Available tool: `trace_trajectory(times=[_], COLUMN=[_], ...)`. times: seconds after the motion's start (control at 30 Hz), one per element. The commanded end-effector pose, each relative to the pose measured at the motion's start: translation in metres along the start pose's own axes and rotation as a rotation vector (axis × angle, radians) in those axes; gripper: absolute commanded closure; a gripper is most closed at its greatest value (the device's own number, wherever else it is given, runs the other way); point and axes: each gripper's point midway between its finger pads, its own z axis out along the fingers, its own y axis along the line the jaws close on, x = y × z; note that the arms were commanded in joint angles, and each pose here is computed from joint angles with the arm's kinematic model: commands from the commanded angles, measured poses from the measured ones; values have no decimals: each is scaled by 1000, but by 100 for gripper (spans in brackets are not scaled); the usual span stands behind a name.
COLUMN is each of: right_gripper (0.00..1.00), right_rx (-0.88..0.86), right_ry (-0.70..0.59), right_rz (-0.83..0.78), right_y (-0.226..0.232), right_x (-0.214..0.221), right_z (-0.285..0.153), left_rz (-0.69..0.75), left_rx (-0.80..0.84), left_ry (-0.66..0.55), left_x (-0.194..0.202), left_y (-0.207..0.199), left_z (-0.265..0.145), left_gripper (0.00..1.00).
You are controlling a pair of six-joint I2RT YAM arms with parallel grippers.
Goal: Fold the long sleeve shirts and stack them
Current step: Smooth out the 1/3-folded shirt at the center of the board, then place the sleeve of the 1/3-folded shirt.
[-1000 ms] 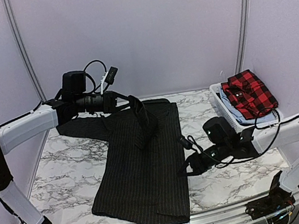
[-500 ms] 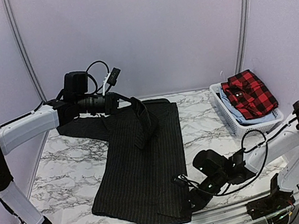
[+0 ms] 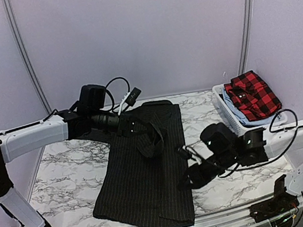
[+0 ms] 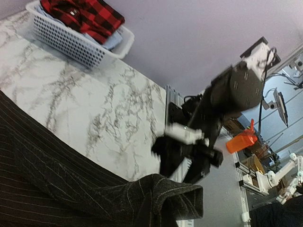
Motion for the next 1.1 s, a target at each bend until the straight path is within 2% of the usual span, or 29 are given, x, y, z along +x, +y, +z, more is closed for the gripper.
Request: trace_trajectory(times=[0.0, 0.13, 0.23, 0.5, 0.9, 1.07], right_gripper=[65, 63, 62, 62, 62, 61], right_rx=[319, 386, 397, 433, 426, 427], right_ry=[-219, -345, -383, -383, -360, -354], right_rz=[81, 137, 150, 163, 170, 173], right_y=[-51, -73, -80, -93, -95, -96], right_x=[-50, -76, -85, -87, -85, -82], right_z=[-58, -86, -93, -90, -84, -84], left_rz=[-6, -8, 3, -10, 33, 15], left_rx=[67, 109, 114, 84, 147, 140], left_ry=[91, 166, 234, 365, 414, 450], left_x=[34, 59, 78, 121, 134, 149], left_y=[-26, -38, -46, -45, -77, -73], left_z=[21, 47, 61, 83, 93, 97], left_gripper=[99, 99, 99, 100, 100, 100])
